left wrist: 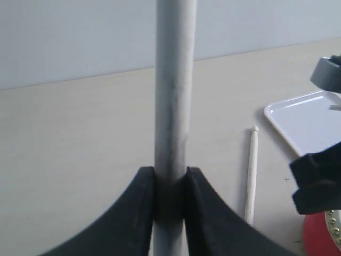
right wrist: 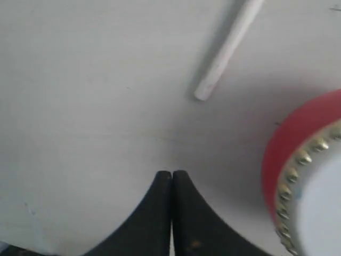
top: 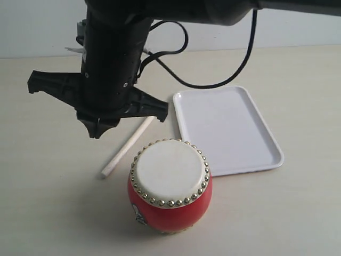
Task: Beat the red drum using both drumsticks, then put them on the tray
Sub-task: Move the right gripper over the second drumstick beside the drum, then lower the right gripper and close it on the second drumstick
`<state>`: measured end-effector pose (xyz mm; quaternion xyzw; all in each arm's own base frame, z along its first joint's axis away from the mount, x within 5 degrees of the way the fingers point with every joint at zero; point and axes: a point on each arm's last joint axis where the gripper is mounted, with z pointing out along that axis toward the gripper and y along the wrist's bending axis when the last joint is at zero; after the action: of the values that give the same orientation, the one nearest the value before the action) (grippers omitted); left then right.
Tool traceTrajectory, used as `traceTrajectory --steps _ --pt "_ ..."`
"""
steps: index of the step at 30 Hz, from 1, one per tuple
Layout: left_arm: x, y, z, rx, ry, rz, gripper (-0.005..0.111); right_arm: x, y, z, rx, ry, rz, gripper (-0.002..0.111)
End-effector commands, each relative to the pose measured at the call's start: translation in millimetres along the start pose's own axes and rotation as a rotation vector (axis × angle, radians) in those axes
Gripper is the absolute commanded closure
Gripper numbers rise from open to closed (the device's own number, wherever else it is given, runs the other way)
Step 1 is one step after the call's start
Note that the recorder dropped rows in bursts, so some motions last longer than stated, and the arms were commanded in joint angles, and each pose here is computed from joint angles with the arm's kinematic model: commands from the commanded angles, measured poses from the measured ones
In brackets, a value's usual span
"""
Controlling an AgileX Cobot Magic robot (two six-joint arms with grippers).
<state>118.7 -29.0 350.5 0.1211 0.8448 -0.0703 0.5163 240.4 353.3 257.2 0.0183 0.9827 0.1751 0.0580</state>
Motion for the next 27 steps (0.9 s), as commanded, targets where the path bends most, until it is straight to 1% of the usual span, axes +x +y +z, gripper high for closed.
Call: traceTrajectory --steps 1,5,8,10,11,14,16,18,19,20,21,22,24,27 --pt "1.4 -3.4 -5.9 0.02 -0.011 -0.005 0.107 -8.7 4.2 26.8 -0.014 -0.051 0.069 0.108" --pt "2.0 -3.4 -7.4 0.019 -0.011 -0.003 0.107 -11.5 -3.5 45.9 0.07 -0.061 0.096 0.108" --pt "1.9 -5.0 -7.4 0.031 -0.012 0.004 0.107 -16.1 -5.6 50.1 0.099 -0.102 0.12 0.104" --pt "1.9 -6.0 -7.4 0.039 -0.012 0.007 0.107 -19.6 -5.1 53.5 0.114 -0.123 0.111 0.1" --pt "1.6 -6.0 -7.4 0.038 -0.016 0.007 0.107 -23.7 -2.9 55.4 0.118 -0.138 0.119 0.098" --pt "1.3 -5.8 -7.4 0.037 -0.019 0.009 0.107 -29.6 4.8 68.1 0.113 -0.129 0.127 0.098" --pt "1.3 -5.5 -7.4 0.033 -0.018 0.015 0.107 -31.4 13.4 78.2 0.089 -0.09 0.131 0.097" --pt "1.5 -7.0 -7.4 0.041 -0.017 0.039 0.107 -33.0 16.0 77.8 0.149 -0.073 0.121 0.095" --pt "1.6 -8.0 -7.4 0.047 -0.017 0.054 0.107 -35.0 14.2 75.1 0.198 -0.081 0.108 0.091" --pt "1.6 -8.3 -7.4 0.049 -0.017 0.057 0.107 -37.1 12.6 71.4 0.231 -0.1 0.098 0.085" --pt "1.4 -8.1 -7.4 0.048 -0.018 0.059 0.107 -38.1 11.9 70.8 0.24 -0.111 0.096 0.082" --pt "1.0 -8.1 -7.4 0.047 -0.023 0.059 0.107 -38.8 11.4 72.2 0.245 -0.118 0.094 0.076" --pt "1.1 -9.8 -7.5 0.061 -0.023 0.065 0.107 -39.0 10.1 79.2 0.254 -0.114 0.092 0.07" --pt "1.1 -11.6 -9.8 0.074 -0.032 0.075 0.107 -46.9 2.5 88.2 0.274 -0.119 0.124 0.069"
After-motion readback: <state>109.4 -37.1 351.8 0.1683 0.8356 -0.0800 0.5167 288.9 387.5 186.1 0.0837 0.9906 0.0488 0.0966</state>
